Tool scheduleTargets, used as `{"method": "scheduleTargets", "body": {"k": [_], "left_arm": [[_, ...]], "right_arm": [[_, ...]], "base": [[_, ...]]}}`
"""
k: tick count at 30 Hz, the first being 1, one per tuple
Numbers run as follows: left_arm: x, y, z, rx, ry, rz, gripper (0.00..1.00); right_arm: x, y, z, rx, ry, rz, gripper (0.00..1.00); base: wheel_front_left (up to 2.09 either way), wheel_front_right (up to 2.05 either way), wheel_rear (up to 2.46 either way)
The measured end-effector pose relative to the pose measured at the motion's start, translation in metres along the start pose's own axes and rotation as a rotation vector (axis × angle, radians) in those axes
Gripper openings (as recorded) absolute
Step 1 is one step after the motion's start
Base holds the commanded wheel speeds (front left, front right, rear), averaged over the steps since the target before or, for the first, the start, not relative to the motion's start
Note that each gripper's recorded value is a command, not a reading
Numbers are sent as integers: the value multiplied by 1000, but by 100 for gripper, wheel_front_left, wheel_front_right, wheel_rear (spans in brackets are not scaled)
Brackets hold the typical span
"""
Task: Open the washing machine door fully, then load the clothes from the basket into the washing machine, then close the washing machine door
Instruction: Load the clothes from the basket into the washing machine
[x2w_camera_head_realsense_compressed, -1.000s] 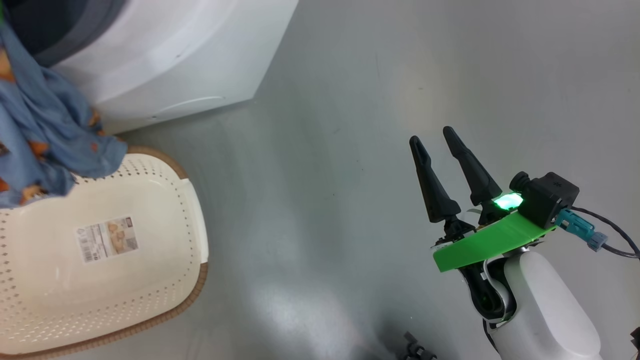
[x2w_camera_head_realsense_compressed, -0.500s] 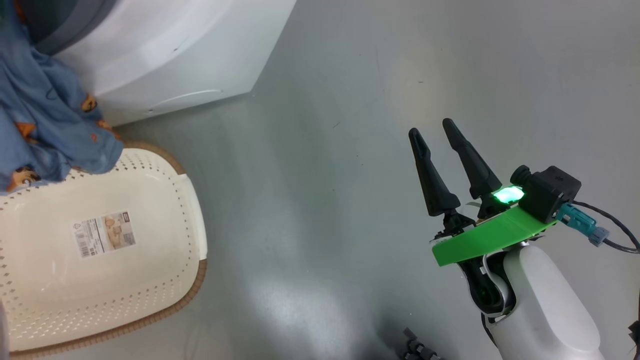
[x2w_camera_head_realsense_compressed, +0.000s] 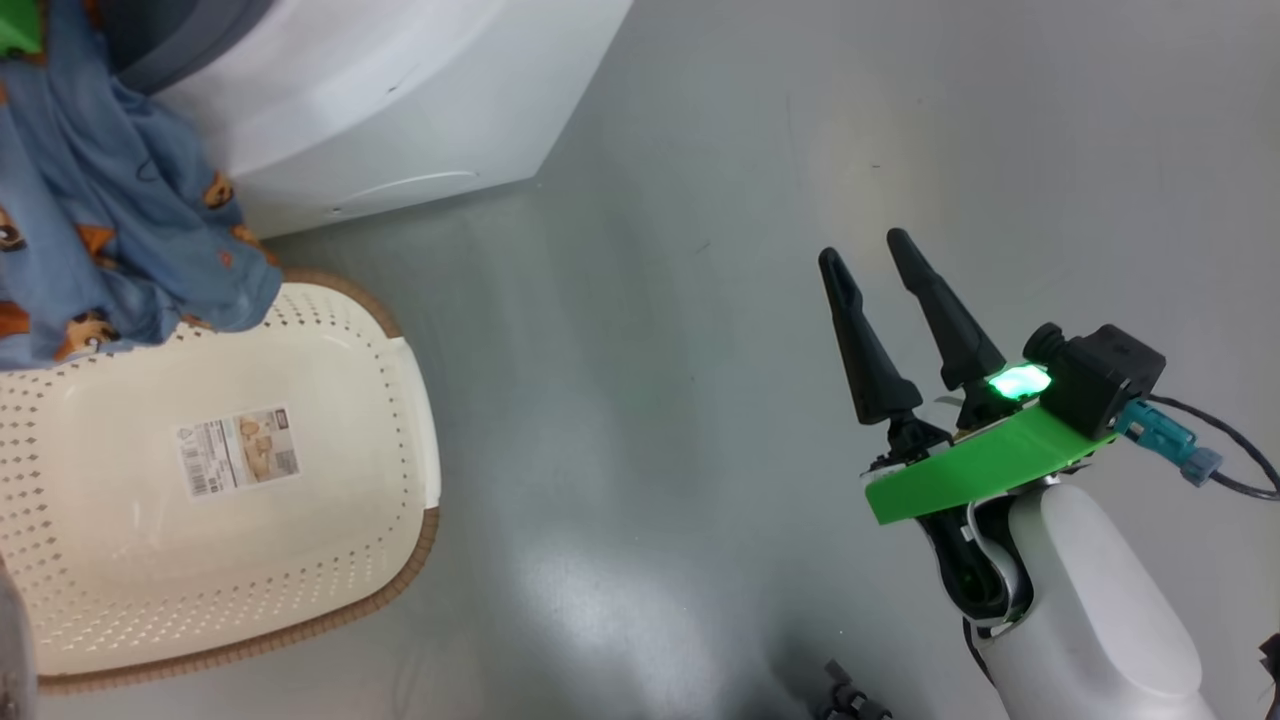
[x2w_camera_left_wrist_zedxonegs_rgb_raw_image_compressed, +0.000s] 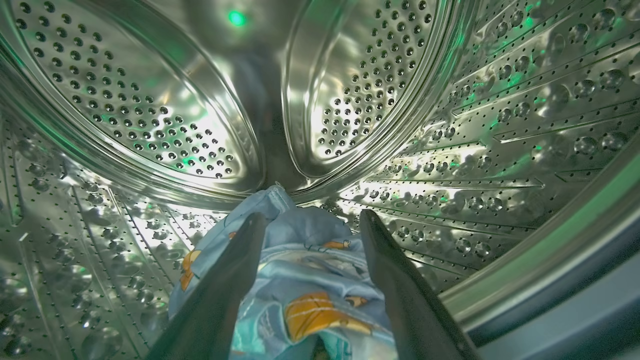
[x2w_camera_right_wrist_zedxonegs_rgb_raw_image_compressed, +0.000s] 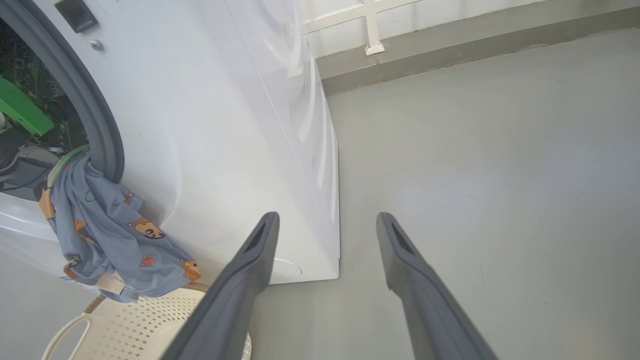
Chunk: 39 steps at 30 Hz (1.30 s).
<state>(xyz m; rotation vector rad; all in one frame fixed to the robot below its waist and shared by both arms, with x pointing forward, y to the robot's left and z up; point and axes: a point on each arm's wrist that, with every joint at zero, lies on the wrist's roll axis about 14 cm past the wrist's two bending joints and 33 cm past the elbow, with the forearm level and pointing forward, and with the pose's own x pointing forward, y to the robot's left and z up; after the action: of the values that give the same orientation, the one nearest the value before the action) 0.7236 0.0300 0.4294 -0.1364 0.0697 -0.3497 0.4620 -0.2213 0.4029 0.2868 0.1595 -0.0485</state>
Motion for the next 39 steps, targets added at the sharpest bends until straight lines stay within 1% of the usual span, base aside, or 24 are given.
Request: {"method": "scheduleTargets", "body": {"k": [10, 15, 19, 28, 34, 39], "left_arm": [[-20, -7, -4, -6, -36, -38, 100], [-37, -5, -7, -3, -50, -38, 100], [-53, -2, -5, -23, -81, -28, 100], [-107, 8, -15, -45, -124, 3, 100], [-152, 13, -27, -50, -103, 50, 100], [-181, 3, -30, -46, -91, 42, 100]], "right_arm": [[10, 6, 1, 12, -15, 19, 100], [13, 11, 0, 18, -15, 37, 100], [14, 13, 2, 18, -23, 43, 100], [18, 15, 5, 25, -36, 48, 100], [18, 19, 8, 27, -44, 59, 100], [19, 21, 9, 24, -46, 69, 100]], "base": [[0, 0, 0], [0, 0, 0], [0, 0, 0], [0, 0, 0], [0, 0, 0], [0, 0, 0]]}}
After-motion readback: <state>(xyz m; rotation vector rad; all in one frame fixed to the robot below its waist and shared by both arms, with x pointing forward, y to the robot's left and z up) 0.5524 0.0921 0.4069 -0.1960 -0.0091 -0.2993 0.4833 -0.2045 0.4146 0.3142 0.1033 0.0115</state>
